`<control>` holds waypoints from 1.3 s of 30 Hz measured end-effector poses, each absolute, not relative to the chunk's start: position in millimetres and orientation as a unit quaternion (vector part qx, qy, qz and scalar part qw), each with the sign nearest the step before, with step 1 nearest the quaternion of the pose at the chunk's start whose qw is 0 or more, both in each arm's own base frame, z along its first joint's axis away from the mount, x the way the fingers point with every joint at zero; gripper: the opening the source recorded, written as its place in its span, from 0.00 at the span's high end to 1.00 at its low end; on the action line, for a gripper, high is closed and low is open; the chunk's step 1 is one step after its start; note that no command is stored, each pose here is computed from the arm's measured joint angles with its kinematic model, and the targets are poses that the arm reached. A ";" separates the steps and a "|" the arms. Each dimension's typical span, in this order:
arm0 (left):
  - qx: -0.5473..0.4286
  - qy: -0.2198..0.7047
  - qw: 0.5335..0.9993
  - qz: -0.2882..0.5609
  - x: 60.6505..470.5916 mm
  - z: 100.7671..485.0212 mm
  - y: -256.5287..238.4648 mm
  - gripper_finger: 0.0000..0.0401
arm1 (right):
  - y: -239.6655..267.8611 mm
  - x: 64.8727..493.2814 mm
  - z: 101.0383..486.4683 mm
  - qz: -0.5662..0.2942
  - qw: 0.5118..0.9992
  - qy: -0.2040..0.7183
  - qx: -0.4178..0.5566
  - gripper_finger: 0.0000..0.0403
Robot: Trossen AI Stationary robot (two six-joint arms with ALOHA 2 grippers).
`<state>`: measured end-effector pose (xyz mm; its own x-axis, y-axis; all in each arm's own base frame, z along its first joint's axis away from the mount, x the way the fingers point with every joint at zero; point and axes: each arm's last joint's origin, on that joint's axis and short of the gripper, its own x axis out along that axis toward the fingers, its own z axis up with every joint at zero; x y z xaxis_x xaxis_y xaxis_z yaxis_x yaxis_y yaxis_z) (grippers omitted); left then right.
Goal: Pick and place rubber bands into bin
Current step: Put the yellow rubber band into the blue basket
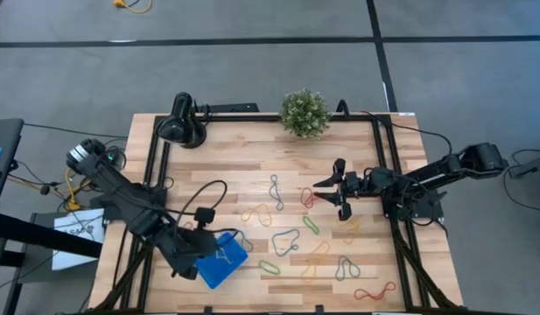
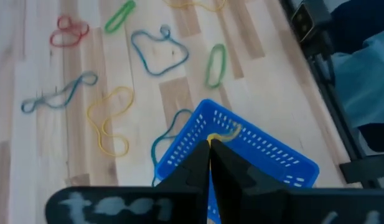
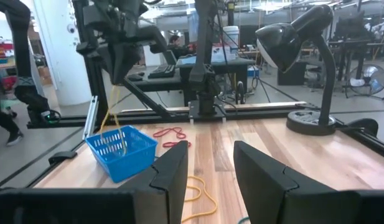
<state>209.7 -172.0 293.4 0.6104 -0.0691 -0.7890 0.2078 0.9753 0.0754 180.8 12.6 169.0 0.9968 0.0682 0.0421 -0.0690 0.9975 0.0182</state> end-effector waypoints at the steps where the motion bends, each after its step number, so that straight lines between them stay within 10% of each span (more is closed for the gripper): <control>1: 0.078 0.443 0.890 -0.070 211.1 289.5 -173.1 1.00 | 12.6 180.8 169.0 0.035 0.999 -0.021 0.010 0.69; 25: 0.102 0.536 0.838 0.020 221.0 271.2 -140.9 0.70 | 13.5 186.2 175.9 0.036 0.999 -0.026 0.019 0.69; 39: 0.115 0.402 0.892 0.175 164.1 321.7 -81.2 0.72 | 35.1 305.0 193.9 0.050 0.961 0.271 -0.016 0.69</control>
